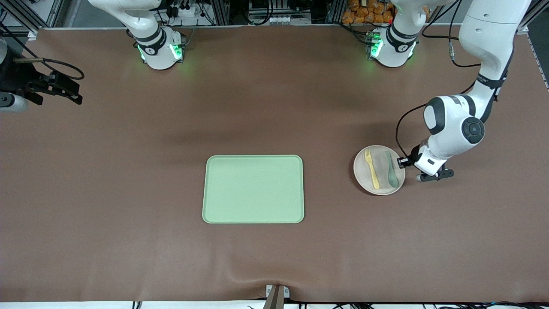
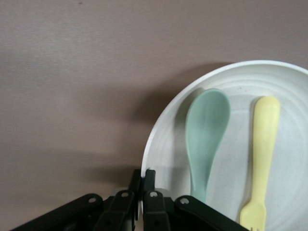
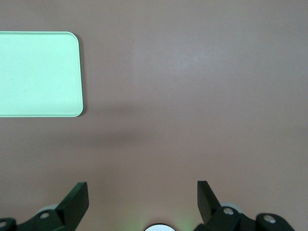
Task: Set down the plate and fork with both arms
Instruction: 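Slide the plate with the left gripper onto the green tray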
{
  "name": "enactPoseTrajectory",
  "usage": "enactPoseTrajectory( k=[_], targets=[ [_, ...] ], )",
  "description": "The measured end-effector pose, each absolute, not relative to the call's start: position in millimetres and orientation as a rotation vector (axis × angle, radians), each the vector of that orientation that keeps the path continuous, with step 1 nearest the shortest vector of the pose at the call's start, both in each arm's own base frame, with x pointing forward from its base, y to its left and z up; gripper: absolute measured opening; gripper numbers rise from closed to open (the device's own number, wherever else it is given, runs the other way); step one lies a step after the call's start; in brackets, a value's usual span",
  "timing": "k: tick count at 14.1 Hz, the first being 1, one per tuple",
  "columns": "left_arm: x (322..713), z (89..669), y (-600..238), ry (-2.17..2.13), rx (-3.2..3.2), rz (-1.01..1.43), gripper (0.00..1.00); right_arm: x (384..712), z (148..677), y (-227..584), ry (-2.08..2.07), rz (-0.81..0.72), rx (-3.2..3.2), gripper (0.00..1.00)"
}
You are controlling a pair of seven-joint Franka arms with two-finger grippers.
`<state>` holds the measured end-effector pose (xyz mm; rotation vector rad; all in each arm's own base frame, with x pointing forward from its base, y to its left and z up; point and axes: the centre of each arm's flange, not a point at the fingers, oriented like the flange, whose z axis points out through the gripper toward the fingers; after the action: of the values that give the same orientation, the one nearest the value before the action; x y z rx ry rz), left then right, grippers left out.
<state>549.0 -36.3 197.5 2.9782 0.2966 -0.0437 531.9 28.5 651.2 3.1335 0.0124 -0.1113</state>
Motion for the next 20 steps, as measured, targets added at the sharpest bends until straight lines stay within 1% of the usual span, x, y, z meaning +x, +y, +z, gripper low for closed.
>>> enactPoseTrajectory(
  k=[6, 12, 16, 20],
  targets=[
    [561, 214, -73, 0.406, 2.835, -0.035, 0.05, 532, 651, 28, 0.012, -0.113, 3.133, 1.00],
    [589, 256, -105, 0.429, 2.691, -0.091, 0.05, 532, 651, 28, 0.012, -0.115, 3.133, 1.00],
    [600, 284, -154, 0.404, 2.650, -0.072, 0.05, 532, 651, 28, 0.012, -0.116, 3.133, 1.00],
    [604, 296, -202, 0.328, 2.640, -0.062, 0.05, 532, 651, 28, 0.011, -0.116, 3.133, 1.00]
  ],
)
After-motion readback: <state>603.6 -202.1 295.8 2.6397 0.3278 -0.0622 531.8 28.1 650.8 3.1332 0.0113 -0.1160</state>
